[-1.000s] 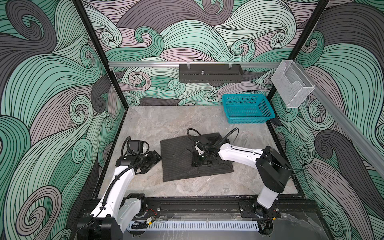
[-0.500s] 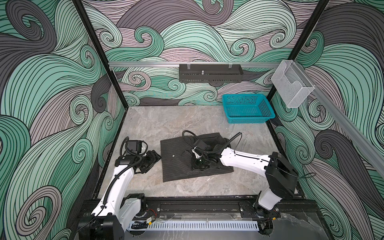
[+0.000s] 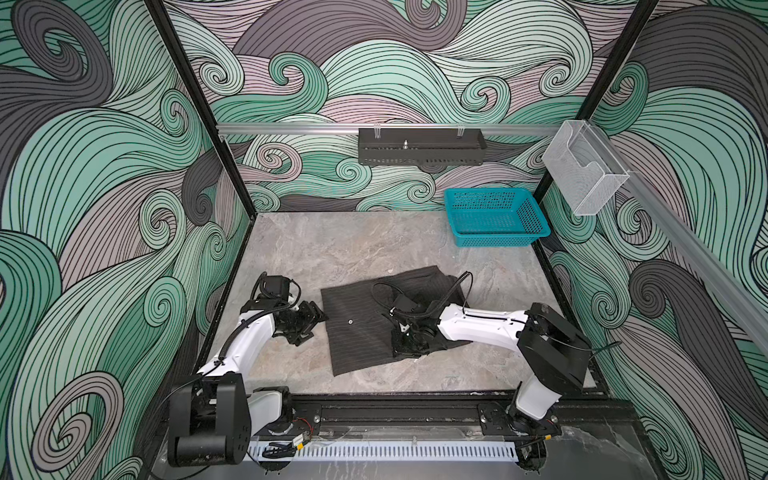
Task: Fold and stack the long sleeve shirts
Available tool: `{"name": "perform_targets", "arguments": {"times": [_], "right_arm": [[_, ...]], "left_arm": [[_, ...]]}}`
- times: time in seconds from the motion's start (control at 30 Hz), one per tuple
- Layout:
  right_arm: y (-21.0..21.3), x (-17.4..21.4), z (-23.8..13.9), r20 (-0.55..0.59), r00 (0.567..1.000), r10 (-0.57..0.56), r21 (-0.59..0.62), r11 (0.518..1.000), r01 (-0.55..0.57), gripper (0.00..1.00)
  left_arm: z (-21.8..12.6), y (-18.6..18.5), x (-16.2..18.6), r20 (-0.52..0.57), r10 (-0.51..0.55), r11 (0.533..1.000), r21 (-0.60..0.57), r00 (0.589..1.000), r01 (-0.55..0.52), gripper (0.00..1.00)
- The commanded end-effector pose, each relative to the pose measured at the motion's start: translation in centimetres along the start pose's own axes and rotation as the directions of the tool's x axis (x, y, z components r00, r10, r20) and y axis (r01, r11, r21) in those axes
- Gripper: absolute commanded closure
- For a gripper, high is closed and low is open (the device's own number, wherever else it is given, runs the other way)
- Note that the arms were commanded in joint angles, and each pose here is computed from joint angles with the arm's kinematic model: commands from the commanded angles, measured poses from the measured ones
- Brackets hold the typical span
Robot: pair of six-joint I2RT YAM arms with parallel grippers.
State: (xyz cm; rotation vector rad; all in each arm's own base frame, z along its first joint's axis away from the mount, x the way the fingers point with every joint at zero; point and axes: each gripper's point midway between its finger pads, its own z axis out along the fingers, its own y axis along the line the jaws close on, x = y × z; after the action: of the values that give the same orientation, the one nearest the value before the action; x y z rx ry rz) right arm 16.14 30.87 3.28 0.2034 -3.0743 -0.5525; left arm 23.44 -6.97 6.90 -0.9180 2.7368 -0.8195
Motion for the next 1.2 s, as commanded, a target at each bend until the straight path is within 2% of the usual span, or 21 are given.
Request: {"name": "perform_targets", "arguments": {"times": [0.0,0.07,0.17,0.33,0.43,0.57,0.7,0.87,1.0,1.17], "right_arm": [[0.4,-1.6,-4.2,0.113,0.990,-0.089,0.057,0.995,0.082,0.62],[0.6,-2.7,-6.1,0.164,0.977,-0.134,0.095,0.988,0.120,0.57],[1.7,-5.0,-7.9,0.207,0.954,-0.219,0.148,0.970,0.191,0.57],[5.1,-9.3,-7.0,0.193,0.917,-0.349,0.154,0.934,0.323,0.66],[4.7,-11.4,-4.8,0.147,0.932,-0.330,0.138,0.940,0.311,0.74],[1.9,-12.8,-1.8,0.086,0.959,-0.272,0.153,0.954,0.257,0.78],[-1.3,-12.3,0.4,0.031,0.980,-0.198,0.160,0.969,0.191,0.79],[-3.4,-10.5,3.4,-0.061,0.987,-0.151,0.168,0.973,0.159,0.80],[-5.2,-9.2,5.3,-0.113,0.989,-0.096,0.175,0.978,0.115,0.81],[-6.1,-8.6,6.0,-0.129,0.990,-0.059,0.167,0.983,0.080,0.81]], "left_arm": [[0.3,-0.6,-0.3,0.004,0.016,0.999,0.041,1.000,-0.016,0.30],[0.7,-0.4,-0.3,-0.002,0.006,0.999,0.050,1.000,-0.006,0.31],[1.7,0.2,0.0,-0.010,-0.011,0.998,0.061,1.000,0.011,0.32],[3.0,1.0,0.0,-0.008,-0.040,0.997,0.068,0.999,0.040,0.33],[3.4,1.0,-0.1,-0.006,-0.049,0.996,0.076,0.999,0.049,0.33],[3.9,1.3,0.0,-0.019,-0.052,0.996,0.071,0.998,0.053,0.33],[4.3,1.8,0.4,-0.033,-0.051,0.997,0.061,0.998,0.053,0.31],[5.7,2.3,1.3,-0.077,-0.041,0.998,0.042,0.996,0.044,0.31],[7.0,2.6,2.0,-0.107,-0.028,0.999,0.036,0.994,0.032,0.34],[8.5,3.4,3.5,-0.151,-0.011,1.000,0.007,0.989,0.012,0.37]]}}
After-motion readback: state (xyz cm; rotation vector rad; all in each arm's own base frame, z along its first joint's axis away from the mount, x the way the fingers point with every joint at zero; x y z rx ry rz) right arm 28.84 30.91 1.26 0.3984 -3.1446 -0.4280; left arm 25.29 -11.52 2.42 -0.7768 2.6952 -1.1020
